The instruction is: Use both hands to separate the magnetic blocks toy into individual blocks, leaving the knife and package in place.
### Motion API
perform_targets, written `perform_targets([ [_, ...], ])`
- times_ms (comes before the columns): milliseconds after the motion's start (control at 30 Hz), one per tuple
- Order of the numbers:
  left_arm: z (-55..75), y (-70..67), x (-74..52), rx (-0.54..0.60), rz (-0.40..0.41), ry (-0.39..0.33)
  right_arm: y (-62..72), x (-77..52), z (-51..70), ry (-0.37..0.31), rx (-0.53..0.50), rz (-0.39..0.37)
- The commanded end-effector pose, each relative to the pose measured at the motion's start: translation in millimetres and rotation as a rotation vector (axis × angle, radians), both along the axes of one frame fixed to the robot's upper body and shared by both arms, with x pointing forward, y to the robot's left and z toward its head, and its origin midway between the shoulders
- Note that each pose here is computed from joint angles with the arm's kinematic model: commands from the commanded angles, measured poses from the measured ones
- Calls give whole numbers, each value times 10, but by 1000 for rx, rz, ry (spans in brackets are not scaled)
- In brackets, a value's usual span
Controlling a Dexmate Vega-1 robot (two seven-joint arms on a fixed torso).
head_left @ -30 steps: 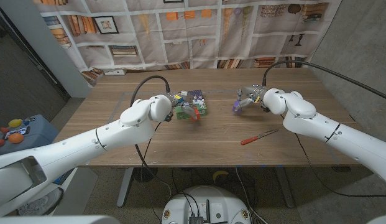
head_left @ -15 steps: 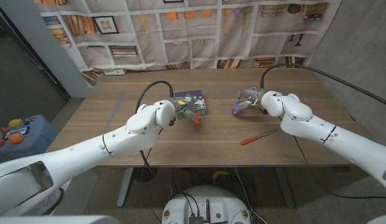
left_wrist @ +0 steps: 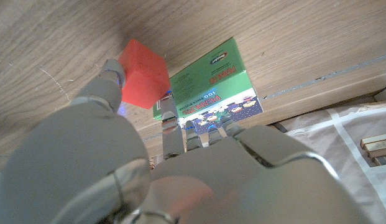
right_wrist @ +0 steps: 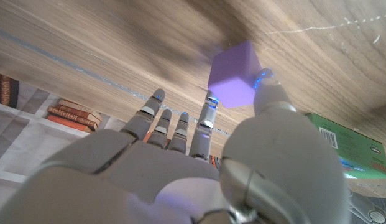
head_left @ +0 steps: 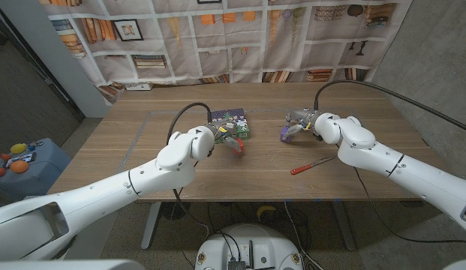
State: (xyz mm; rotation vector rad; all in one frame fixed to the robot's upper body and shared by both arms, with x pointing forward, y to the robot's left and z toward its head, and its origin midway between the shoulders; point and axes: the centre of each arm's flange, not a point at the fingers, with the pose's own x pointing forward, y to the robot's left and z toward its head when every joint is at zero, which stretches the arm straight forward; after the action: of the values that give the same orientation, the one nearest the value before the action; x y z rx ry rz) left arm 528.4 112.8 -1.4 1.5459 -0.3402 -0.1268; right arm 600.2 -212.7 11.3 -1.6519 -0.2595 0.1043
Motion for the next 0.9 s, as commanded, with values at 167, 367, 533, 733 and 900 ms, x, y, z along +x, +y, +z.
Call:
perform_targets([
  [167, -122, -76, -112, -9, 11, -38, 3, -38, -74, -5, 10, -1],
  [367, -163, -95, -142, -23, 14, -45, -2, -50, -101, -3, 13, -1],
  [533, -189, -110, -163, -23, 17, -49, -4, -54, -118, -2, 14, 3],
  [733, -223, -123, -168, -18, 25, -42, -15, -60, -143, 1, 17, 3],
  [900, -263, -152, -162, 12, 33, -31, -18, -64, -163, 1, 14, 4],
])
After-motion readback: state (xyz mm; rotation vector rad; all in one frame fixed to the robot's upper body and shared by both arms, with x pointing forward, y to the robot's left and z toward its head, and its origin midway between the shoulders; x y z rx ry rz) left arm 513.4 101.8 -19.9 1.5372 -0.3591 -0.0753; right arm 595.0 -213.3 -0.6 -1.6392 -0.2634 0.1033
